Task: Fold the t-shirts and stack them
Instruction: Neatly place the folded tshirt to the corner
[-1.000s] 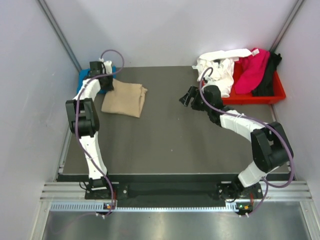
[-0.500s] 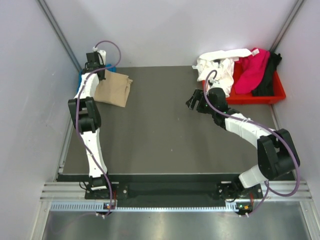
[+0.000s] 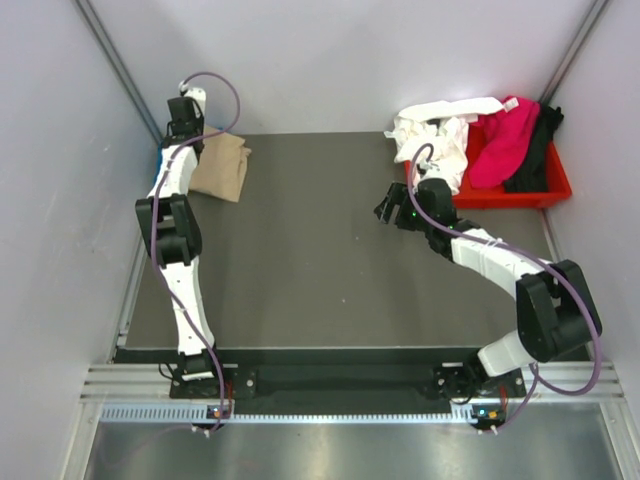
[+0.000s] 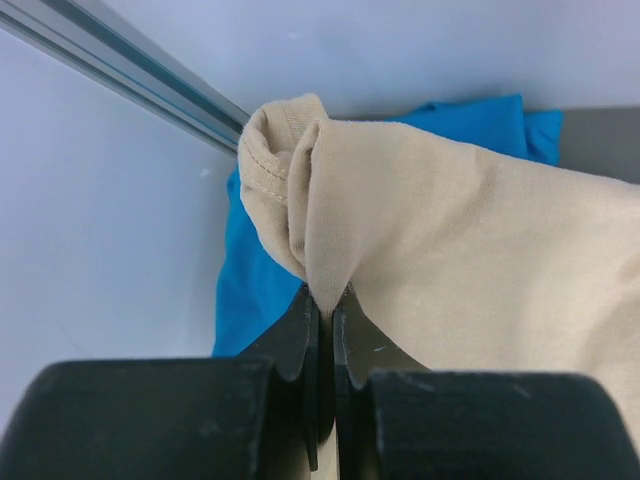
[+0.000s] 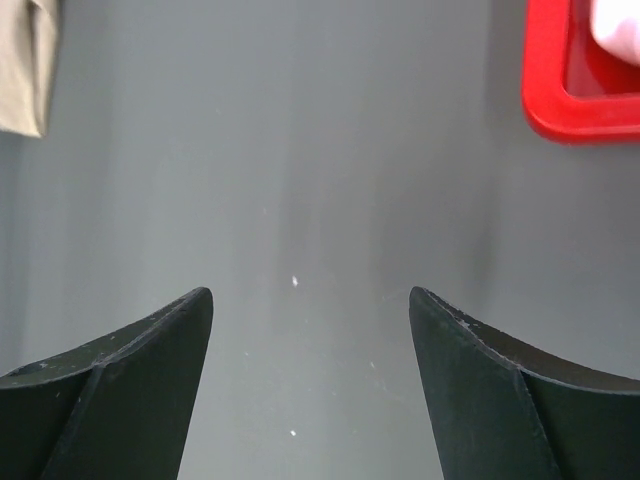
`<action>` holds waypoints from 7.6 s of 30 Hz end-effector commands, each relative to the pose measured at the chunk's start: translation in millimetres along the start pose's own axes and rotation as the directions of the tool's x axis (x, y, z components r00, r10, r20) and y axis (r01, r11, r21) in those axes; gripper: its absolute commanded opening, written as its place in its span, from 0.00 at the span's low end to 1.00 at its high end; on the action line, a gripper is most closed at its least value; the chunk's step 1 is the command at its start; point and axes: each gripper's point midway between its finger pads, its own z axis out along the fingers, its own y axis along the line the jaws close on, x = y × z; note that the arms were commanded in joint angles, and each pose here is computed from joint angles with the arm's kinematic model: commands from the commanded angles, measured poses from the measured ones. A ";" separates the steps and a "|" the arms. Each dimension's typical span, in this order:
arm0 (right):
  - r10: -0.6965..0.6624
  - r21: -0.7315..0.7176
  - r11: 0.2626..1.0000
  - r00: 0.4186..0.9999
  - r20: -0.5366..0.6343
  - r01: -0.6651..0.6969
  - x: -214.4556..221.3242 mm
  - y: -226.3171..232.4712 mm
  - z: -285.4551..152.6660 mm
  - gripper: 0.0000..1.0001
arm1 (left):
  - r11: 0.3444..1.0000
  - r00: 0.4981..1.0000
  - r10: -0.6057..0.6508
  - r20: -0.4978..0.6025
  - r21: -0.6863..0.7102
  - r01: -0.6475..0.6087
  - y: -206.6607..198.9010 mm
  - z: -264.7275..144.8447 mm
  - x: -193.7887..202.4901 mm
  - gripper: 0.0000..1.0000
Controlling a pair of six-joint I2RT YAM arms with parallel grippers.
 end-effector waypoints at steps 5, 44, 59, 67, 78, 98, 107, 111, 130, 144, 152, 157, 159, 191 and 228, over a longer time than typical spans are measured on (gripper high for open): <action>-0.031 0.033 0.999 0.998 0.058 0.030 -16.6 -7.3 -15.0 0.80 | 0.983 0.951 -0.017 0.310 -0.169 0.073 73.3 -55.3 -115.5 0.00; -0.033 -0.045 0.998 0.994 0.104 0.038 -38.1 15.1 -38.7 0.79 | 0.930 0.954 0.117 0.275 -0.369 -0.008 88.9 -68.9 -92.2 0.02; -0.041 -0.075 0.996 0.990 0.134 0.052 -51.6 26.0 -52.2 0.79 | 0.911 0.959 0.128 0.253 -0.412 -0.013 84.9 -41.6 -62.5 0.02; -0.048 -0.079 0.995 0.987 0.151 0.061 -61.1 30.9 -57.7 0.80 | 0.898 0.964 0.106 0.244 -0.439 0.013 105.7 -10.3 -50.2 0.03; -0.051 -0.088 0.994 0.990 0.129 0.063 -59.1 33.3 -57.1 0.80 | 0.873 0.978 0.104 0.180 -0.487 -0.003 126.1 14.4 -28.4 0.95; -0.048 -0.112 0.992 0.993 0.104 0.060 -30.0 27.9 -60.0 0.79 | 0.992 0.996 -0.086 -0.020 0.086 0.087 -27.1 14.2 6.8 0.73; -0.064 -0.097 0.993 0.993 0.099 0.073 -24.3 21.9 -58.8 0.79 | 0.999 0.999 -0.034 0.002 -0.024 0.034 -17.0 37.7 14.0 0.66; -0.058 -0.104 0.992 0.993 0.098 0.068 -24.8 23.7 -55.4 0.79 | 0.998 1.000 -0.020 -0.014 -0.053 0.019 -16.1 46.7 27.5 0.53; -0.053 -0.112 0.992 0.994 0.094 0.063 -25.0 25.1 -52.6 0.79 | 0.993 0.991 0.075 0.107 0.084 -0.084 -65.2 0.5 -4.3 0.00; -0.058 -0.121 0.990 0.993 0.101 0.070 -26.5 27.1 -55.3 0.79 | 0.973 0.986 0.144 0.087 0.170 -0.157 -98.0 -14.1 16.6 0.00; -0.059 -0.119 0.990 0.993 0.099 0.071 -25.6 26.1 -54.3 0.79 | 0.964 0.991 0.130 0.029 0.232 -0.133 -112.8 -8.3 33.3 0.23; -0.063 -0.119 0.990 0.994 0.091 0.073 -24.2 26.1 -52.8 0.79 | 0.909 0.994 0.108 0.004 0.405 -0.100 -140.7 -24.8 32.9 0.74; -0.066 -0.116 0.990 0.994 0.089 0.076 -23.3 25.1 -51.9 0.79 | 0.845 0.997 0.075 0.017 0.530 -0.073 -155.2 -51.1 18.7 0.77; -0.082 -0.109 0.990 0.993 0.084 0.091 -20.2 17.9 -50.3 0.79 | 0.969 0.984 0.165 -0.063 0.195 -0.150 -63.7 -10.8 69.2 0.59; -0.140 0.093 0.987 0.986 0.091 0.132 43.1 -61.4 -125.8 0.94 | 0.896 0.918 0.231 -0.322 0.439 -0.072 -50.7 -351.3 238.2 0.99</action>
